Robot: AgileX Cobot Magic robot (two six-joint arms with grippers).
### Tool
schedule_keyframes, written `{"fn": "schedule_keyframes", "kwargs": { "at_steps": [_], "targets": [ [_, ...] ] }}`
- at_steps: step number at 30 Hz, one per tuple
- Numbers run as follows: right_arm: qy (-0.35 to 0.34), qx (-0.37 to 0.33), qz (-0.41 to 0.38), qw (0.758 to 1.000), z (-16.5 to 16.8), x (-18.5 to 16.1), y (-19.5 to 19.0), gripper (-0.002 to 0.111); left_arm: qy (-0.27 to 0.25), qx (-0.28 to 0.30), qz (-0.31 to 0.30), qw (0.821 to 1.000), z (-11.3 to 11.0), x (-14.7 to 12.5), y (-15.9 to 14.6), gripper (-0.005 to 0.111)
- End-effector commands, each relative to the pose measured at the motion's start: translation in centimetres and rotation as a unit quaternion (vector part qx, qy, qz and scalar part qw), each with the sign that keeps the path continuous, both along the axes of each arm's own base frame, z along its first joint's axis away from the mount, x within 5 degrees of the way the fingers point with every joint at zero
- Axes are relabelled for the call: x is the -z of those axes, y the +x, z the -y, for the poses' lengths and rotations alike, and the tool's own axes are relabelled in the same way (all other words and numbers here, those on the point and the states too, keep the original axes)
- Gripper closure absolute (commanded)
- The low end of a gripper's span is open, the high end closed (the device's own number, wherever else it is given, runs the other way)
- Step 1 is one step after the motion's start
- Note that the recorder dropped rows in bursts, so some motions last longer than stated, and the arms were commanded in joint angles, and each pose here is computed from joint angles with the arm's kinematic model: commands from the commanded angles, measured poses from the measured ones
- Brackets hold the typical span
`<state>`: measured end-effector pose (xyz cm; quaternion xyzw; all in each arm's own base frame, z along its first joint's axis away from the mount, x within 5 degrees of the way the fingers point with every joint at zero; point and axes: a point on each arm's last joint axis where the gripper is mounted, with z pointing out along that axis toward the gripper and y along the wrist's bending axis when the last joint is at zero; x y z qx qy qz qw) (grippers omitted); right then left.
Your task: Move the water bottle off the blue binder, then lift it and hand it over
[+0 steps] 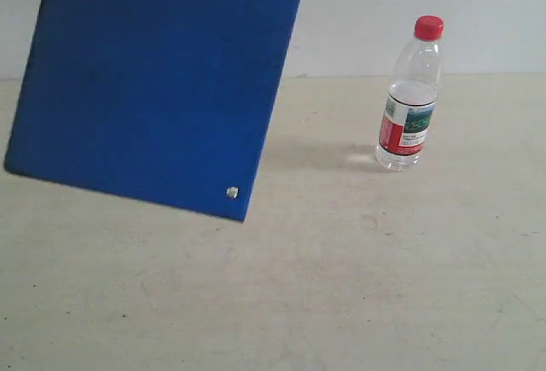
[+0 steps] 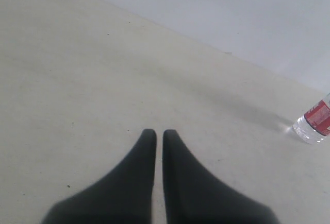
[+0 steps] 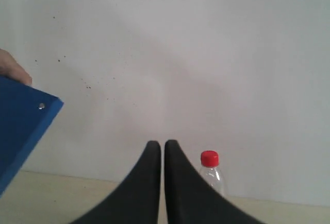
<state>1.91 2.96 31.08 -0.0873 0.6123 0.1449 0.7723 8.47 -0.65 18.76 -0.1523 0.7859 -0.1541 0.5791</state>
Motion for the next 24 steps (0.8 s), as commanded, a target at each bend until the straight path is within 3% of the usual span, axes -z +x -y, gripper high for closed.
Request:
{"fn": "schedule_keyframes", "kwargs": {
  "at_steps": [1,4,8,17,24],
  "targets": [
    [0.006,0.03,-0.026,0.999,0.5,0.4,0.1,0.108,-0.007,-0.008,-0.001,1.0,-0.1,0.1,0.0,0.102],
    [0.04,0.066,-0.075,0.994,1.3,1.1,0.4,0.108,-0.007,-0.008,-0.001,1.0,-0.1,0.1,0.0,0.102],
    [0.023,0.117,-0.115,0.986,2.1,2.5,0.9,0.108,-0.007,-0.008,-0.001,1.0,-0.1,0.1,0.0,0.102],
    [0.088,0.093,-0.248,0.96,1.7,11.1,3.2,0.108,-0.007,-0.008,-0.001,1.0,-0.1,0.1,0.0,0.102],
    [0.024,0.094,-0.239,0.966,1.7,12.0,3.3,0.108,-0.007,-0.008,-0.001,1.0,-0.1,0.1,0.0,0.102]
  ]
}}
